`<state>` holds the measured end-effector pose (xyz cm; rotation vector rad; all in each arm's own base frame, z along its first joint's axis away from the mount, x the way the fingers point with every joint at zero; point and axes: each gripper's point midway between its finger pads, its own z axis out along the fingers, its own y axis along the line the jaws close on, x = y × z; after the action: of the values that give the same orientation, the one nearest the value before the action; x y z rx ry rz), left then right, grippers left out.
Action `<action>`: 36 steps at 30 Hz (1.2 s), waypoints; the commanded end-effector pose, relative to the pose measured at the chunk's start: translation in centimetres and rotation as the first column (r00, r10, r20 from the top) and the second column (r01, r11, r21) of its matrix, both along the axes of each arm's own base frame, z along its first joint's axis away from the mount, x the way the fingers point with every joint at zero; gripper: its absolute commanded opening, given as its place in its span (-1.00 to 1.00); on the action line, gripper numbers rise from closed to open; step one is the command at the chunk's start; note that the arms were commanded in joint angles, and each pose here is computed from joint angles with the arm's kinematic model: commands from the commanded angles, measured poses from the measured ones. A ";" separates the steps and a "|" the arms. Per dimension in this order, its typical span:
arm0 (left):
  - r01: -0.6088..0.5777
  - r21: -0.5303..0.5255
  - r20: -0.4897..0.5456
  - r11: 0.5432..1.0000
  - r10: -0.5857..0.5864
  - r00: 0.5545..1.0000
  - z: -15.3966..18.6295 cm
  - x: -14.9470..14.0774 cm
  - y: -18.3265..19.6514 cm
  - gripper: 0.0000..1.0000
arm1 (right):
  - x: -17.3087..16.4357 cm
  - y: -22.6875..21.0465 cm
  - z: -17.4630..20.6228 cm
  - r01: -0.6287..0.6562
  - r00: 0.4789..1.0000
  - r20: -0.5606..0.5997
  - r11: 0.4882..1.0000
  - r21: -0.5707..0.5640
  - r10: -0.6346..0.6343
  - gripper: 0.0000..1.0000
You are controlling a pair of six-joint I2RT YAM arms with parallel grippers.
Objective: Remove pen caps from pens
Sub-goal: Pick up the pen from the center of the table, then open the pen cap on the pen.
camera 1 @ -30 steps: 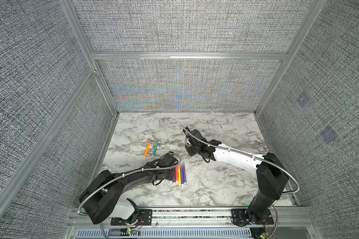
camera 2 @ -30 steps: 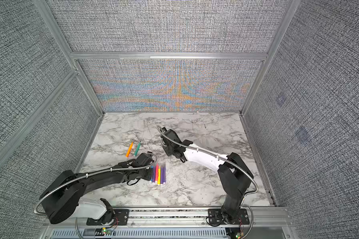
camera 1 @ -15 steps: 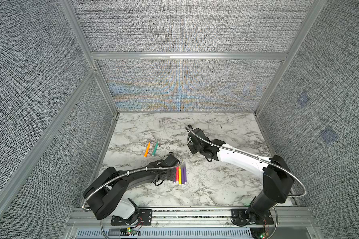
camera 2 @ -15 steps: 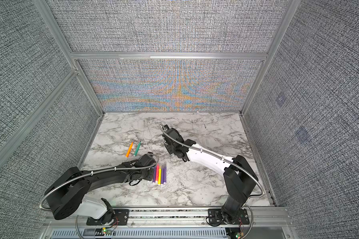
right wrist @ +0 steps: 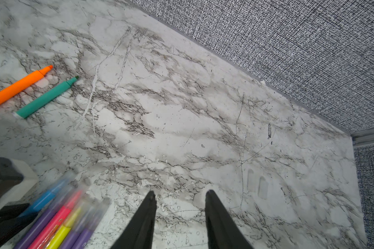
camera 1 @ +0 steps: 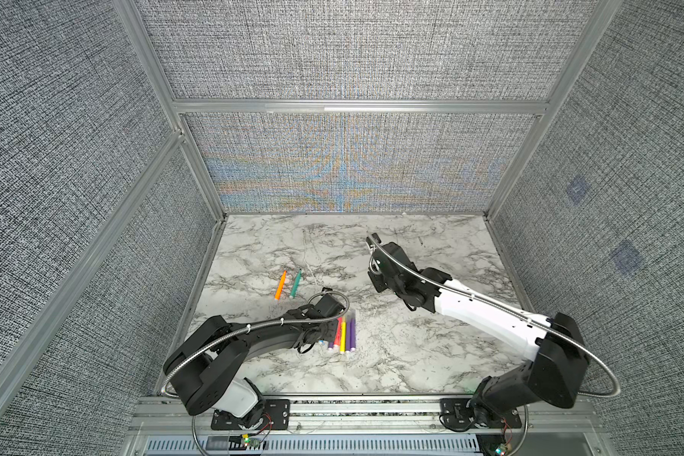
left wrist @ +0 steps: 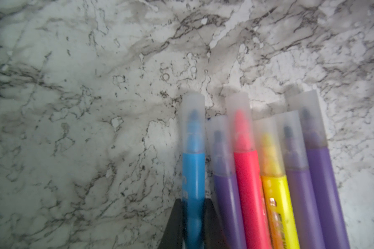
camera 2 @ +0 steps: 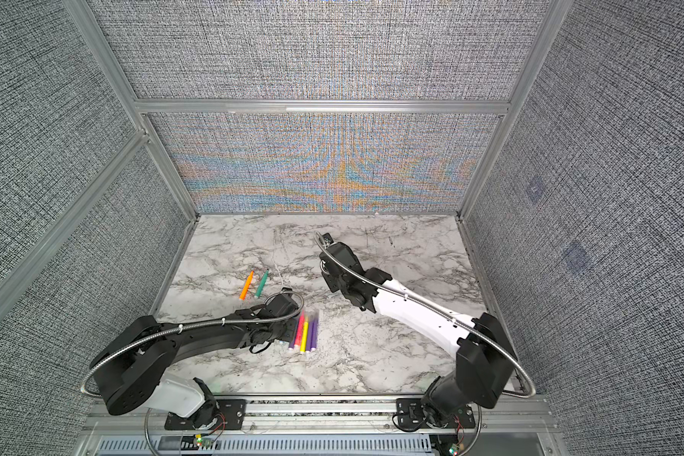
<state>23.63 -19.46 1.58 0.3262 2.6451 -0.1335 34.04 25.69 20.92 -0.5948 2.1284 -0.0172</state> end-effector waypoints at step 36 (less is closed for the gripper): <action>0.445 -0.650 0.559 0.616 -0.010 0.829 15.3 -7.1 -0.8 -0.86 | -13.1 14.1 2.6 -0.512 0.739 0.315 0.192 0.837 0.595 0.00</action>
<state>16.27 -20.06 15.56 0.3475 1.8216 -1.0707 21.30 39.19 21.83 -0.6225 1.5655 1.5128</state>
